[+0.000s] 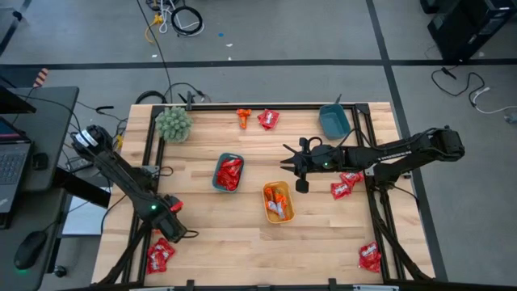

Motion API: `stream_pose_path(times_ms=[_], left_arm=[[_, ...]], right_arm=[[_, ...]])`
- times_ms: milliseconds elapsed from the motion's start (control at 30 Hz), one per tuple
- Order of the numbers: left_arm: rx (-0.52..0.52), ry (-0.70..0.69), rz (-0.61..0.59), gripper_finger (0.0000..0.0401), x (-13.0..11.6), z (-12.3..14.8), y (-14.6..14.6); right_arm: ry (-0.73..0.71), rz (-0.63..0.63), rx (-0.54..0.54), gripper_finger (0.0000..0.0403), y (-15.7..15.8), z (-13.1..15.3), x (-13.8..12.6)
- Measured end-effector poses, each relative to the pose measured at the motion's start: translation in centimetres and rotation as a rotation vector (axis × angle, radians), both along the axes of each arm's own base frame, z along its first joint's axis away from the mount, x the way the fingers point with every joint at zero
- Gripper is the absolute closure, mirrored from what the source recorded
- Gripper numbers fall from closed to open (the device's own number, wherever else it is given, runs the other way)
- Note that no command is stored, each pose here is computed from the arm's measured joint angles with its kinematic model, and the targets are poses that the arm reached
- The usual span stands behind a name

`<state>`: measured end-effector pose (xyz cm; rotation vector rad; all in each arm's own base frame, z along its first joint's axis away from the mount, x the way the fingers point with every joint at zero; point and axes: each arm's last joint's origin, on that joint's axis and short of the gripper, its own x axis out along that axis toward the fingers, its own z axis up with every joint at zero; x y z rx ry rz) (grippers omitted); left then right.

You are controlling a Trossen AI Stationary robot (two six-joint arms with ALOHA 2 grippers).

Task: Sort candy
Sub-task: Put the orange candy into the yellow bin

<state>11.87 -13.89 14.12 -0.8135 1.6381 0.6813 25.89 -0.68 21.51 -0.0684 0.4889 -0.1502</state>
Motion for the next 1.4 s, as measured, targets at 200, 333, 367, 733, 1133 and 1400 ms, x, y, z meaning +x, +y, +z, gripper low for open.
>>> stream_pose_path(times_ms=[200, 333, 367, 733, 1133, 1400], left_arm=[[0.003, -0.015, -0.035, 0.019, 0.2, 0.2, -0.1], [0.042, -0.089, -0.06, 0.0227, 1.1, 0.9, -0.1], [0.052, -0.121, -0.066, 0.0243, 1.4, 1.1, -0.2], [0.113, -0.292, -0.152, 0.0393, 3.9, 2.8, 0.3], [0.217, -0.594, -0.269, 0.04, 10.4, 6.8, 4.0], [0.268, -0.951, -0.442, 0.04, 15.8, 8.2, 8.2]], right_arm=[[0.003, -0.006, 0.011, 0.0339, 0.0, 0.0, 0.0], [0.0, -0.006, 0.011, 0.0339, 0.0, 0.0, 0.0], [-0.004, -0.006, 0.011, 0.0339, 0.0, 0.0, 0.0], [-0.004, -0.007, 0.012, 0.0339, 0.0, 0.0, 0.0], [0.06, -0.117, -0.026, 0.0339, -0.3, -0.5, -0.4], [0.128, -0.171, 0.0, 0.0339, -0.5, -1.1, -0.8]])
